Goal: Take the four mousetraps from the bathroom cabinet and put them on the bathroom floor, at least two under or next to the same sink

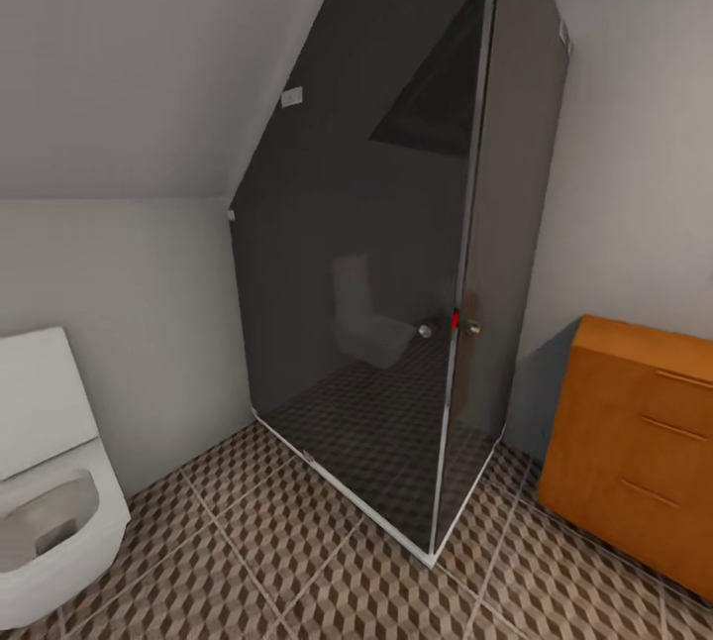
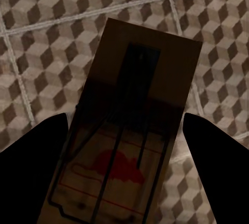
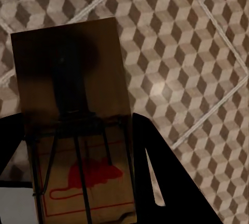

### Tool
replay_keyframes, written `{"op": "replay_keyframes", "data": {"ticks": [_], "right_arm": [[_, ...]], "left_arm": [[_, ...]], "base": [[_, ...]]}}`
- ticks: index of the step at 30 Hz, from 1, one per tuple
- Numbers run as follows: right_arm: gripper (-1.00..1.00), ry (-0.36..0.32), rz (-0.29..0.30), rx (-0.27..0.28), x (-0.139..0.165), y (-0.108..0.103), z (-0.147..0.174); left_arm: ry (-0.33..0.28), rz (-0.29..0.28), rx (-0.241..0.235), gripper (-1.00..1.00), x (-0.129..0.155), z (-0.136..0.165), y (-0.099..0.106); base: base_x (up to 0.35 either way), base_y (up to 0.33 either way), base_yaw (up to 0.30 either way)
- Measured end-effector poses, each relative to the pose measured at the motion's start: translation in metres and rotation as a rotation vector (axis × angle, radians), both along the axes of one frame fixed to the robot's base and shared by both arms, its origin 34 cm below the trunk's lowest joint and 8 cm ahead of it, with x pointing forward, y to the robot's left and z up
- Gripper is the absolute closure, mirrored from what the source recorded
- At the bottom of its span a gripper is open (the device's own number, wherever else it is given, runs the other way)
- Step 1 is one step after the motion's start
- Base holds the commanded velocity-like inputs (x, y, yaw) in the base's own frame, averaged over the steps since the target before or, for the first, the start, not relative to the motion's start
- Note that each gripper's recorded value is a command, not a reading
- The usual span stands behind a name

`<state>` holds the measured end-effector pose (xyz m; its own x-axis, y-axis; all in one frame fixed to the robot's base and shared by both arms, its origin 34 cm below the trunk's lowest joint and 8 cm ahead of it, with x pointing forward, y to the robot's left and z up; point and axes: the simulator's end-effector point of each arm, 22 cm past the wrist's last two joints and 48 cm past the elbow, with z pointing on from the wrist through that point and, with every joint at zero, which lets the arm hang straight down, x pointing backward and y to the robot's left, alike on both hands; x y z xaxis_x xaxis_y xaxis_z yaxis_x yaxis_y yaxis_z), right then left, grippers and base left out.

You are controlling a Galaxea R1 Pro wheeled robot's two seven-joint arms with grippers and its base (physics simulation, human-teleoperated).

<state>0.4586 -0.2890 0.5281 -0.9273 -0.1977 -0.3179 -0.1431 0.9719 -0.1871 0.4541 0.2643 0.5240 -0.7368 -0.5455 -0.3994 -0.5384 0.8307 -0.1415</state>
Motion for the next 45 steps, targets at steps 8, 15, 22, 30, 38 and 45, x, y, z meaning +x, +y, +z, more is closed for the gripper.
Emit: {"op": "replay_keyframes", "data": {"ticks": [8, 15, 22, 30, 38, 45], "right_arm": [[1.00, -0.001, 0.000, 0.000, 0.0002, -0.0001, 0.0001], [1.00, 0.000, -0.001, 0.000, 0.0001, -0.0001, 0.0000], [1.00, -0.001, -0.001, -0.001, 0.0001, -0.0003, 0.0001], [1.00, -0.001, 0.000, -0.002, 0.0001, -0.0005, 0.0001], [1.00, -0.001, 0.000, -0.002, 0.0001, -0.0005, 0.0001], [1.00, -0.001, 0.000, -0.002, 0.0001, -0.0005, 0.0001]], "left_arm": [[0.000, 0.000, 0.000, 1.00, 0.0000, 0.0000, 0.0003], [-0.001, 0.001, 0.001, 1.00, 0.0001, 0.0001, 0.0004], [0.000, 0.001, 0.002, 1.00, 0.0000, 0.0000, 0.0005], [0.000, 0.000, 0.001, 1.00, 0.0000, 0.0000, 0.0003], [0.000, 0.000, 0.000, 1.00, 0.0000, 0.0000, 0.0003], [0.000, 0.000, 0.001, 1.00, -0.0001, 0.0000, 0.0003]], "base": [[0.000, 0.000, 0.274], [0.000, 0.000, 0.274], [0.000, 0.000, 0.274], [0.000, 0.000, 0.274], [0.000, 0.000, 0.276], [0.000, 0.000, 0.277]]}}
